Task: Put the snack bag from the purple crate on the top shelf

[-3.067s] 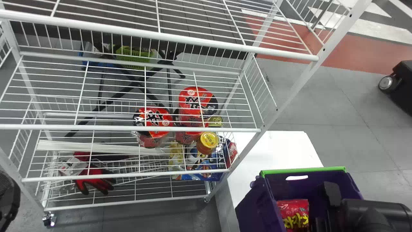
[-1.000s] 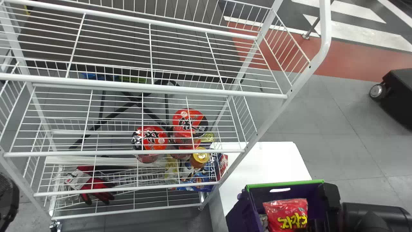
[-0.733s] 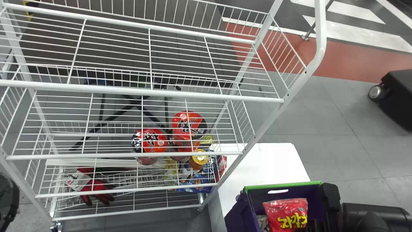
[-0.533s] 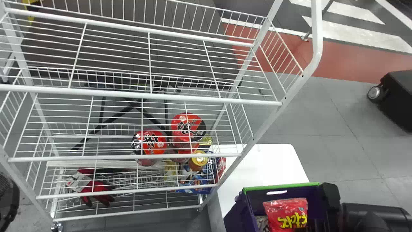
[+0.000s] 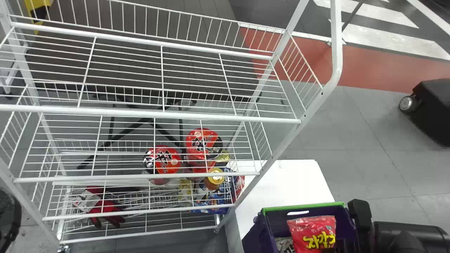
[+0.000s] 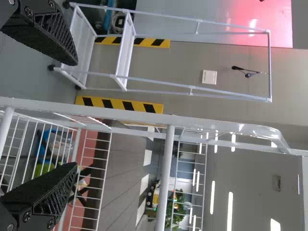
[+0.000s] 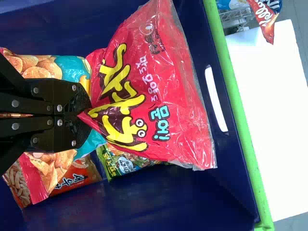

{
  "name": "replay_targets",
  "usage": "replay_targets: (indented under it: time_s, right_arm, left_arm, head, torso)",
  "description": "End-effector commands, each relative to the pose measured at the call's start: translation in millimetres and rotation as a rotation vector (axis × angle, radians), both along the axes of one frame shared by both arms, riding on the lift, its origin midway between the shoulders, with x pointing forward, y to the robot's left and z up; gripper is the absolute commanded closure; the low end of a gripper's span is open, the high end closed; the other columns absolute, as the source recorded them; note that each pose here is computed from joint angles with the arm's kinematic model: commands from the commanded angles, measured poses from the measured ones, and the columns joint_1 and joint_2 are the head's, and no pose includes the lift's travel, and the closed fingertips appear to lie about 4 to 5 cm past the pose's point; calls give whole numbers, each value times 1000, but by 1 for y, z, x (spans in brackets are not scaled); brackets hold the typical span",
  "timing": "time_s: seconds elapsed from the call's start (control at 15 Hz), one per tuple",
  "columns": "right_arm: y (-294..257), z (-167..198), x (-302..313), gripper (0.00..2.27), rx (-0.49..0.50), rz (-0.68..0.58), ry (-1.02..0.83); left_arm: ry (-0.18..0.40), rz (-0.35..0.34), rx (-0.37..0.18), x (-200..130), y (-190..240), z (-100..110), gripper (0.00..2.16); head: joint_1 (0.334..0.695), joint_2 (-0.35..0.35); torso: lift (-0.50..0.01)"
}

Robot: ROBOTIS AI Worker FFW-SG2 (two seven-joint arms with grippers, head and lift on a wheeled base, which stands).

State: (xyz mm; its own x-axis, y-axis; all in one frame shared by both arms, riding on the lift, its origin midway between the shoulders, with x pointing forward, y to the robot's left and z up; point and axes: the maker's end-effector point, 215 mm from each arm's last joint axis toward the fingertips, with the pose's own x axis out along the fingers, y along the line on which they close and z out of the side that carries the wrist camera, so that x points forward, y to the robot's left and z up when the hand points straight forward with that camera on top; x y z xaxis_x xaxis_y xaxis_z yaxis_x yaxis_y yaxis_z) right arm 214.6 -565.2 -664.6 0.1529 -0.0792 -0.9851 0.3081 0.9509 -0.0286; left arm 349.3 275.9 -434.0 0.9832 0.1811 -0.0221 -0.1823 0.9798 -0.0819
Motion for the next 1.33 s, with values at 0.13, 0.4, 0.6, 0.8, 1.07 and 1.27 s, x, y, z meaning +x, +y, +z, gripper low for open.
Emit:
replay_targets:
  time_s: [0.13,0.4,0.6,0.8,1.07,1.27]
  right_arm:
    - [1,-1,-3,2223,3,-2,8]
    - [-1,-1,-6,2223,2,-3,11]
    - [-1,-1,-6,2223,0,-2,9]
    - [-1,-1,-5,2223,2,-2,8]
    - [-2,0,-5,2223,0,-3,5]
    - [-2,0,-4,2223,-1,-2,2]
  left_arm:
    - [-4,-2,1,0,0,2,56]
    - [-7,-3,1,0,0,4,56]
    - [-9,-4,2,0,0,5,56]
    - [-7,-5,1,1,-1,6,56]
    - [-5,-6,1,1,-1,6,56]
    - [-4,-7,1,1,-1,5,56]
  head:
    - [695,-350]
    - [695,-350]
    - [695,-350]
    - [695,-350]
    - [695,-350]
    - [695,-350]
  torso:
    - [-128]
    - [-112]
    - [-100]
    - [-89]
    - [-73]
    - [-61]
